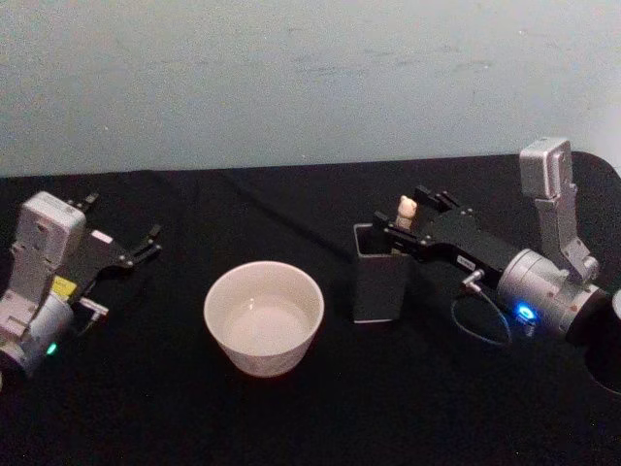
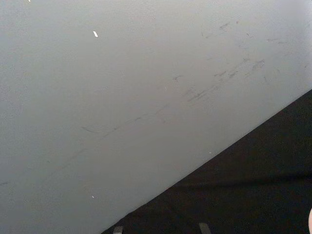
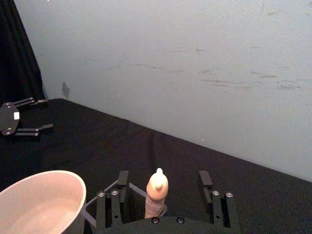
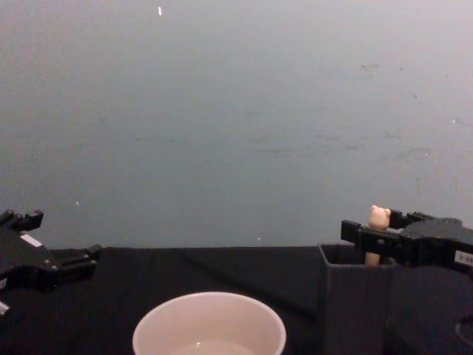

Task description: Pick up the stirring spoon with one hand, stir inside the cup, then place it back in its original position.

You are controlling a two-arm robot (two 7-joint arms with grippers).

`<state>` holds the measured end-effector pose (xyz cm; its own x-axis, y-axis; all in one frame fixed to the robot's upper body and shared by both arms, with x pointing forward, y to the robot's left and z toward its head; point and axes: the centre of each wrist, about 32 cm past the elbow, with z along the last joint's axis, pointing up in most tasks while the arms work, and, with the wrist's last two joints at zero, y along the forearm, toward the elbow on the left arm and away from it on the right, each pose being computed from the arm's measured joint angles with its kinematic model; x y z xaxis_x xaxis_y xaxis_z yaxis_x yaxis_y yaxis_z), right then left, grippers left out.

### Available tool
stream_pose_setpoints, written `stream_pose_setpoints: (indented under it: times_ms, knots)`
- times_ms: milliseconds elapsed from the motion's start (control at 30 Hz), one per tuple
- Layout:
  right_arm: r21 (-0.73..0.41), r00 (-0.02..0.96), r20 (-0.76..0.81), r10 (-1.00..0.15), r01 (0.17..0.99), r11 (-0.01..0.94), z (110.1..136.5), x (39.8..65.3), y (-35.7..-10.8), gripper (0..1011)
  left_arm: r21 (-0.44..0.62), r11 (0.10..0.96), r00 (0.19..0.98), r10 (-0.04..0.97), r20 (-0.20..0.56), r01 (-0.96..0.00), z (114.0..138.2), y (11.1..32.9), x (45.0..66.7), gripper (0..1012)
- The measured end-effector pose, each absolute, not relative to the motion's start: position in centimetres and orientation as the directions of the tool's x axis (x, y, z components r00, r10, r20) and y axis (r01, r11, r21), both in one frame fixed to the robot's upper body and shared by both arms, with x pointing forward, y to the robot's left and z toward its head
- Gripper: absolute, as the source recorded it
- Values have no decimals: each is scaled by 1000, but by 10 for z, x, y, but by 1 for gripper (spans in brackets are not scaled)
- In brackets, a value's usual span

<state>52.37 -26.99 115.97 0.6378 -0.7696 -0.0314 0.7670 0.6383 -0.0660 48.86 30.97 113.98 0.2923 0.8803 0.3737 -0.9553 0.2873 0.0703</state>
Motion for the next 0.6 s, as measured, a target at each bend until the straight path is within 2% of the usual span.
stream_pose_setpoints:
  times_ms: [333, 367, 433, 467, 600]
  knots:
    - [-65, 638, -33, -769, 767, 639, 1160, 523, -270, 677, 70, 287, 292, 880, 374, -955, 1140, 310, 489, 1001]
    - [-65, 638, -33, -769, 767, 639, 1160, 523, -270, 607, 70, 287, 292, 880, 374, -955, 1140, 310, 489, 1001]
    - [-65, 638, -33, -769, 767, 639, 1160, 523, -270, 568, 70, 287, 292, 880, 374, -955, 1140, 310, 489, 1001]
    - [-65, 638, -33, -769, 767, 639, 1160, 523, -270, 503, 70, 287, 292, 880, 374, -955, 1140, 310, 489, 1001]
    - [-65, 638, -33, -769, 767, 639, 1160, 523, -270, 385, 70, 287, 292, 880, 374, -955, 1140, 310, 489, 1002]
